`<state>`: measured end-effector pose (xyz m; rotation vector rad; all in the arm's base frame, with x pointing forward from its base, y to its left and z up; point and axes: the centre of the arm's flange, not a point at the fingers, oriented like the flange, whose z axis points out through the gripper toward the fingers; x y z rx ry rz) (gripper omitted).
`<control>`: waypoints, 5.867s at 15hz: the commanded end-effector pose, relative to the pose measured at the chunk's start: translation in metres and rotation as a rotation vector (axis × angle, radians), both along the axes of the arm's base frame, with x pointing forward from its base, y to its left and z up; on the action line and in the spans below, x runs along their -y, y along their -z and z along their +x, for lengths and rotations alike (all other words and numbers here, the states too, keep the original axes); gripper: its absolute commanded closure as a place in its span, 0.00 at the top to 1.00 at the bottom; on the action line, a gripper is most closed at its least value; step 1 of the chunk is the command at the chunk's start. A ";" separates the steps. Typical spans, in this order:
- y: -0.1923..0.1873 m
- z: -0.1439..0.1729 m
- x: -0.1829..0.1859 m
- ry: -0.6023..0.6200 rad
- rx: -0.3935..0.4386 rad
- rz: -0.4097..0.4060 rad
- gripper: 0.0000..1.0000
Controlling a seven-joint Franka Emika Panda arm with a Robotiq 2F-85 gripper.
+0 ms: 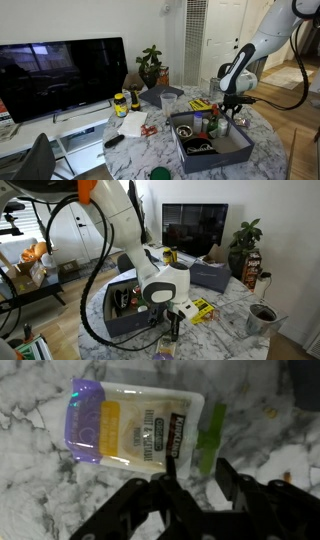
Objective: Put the white and purple packet in the clear container
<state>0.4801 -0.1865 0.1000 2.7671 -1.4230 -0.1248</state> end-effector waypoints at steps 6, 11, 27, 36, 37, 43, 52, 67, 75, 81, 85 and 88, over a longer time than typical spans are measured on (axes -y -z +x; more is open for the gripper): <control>0.005 -0.003 -0.026 -0.078 -0.063 0.077 0.75; 0.013 -0.001 -0.025 -0.069 -0.062 0.053 0.54; -0.086 0.003 -0.002 0.014 0.083 0.079 0.11; -0.181 0.011 0.039 0.163 0.230 0.219 0.36; -0.187 0.008 0.042 0.165 0.229 0.233 0.36; -0.246 0.032 0.076 0.403 0.444 0.343 0.11; -0.241 0.057 0.089 0.540 0.607 0.314 0.11; -0.197 0.058 0.190 0.877 0.988 -0.154 0.11; -0.168 0.035 0.183 0.950 0.898 -0.079 0.11; -0.174 0.031 0.164 0.973 0.845 0.008 0.11; -0.177 0.024 0.168 0.900 0.827 -0.014 0.11; -0.177 0.020 0.172 0.877 0.820 -0.024 0.11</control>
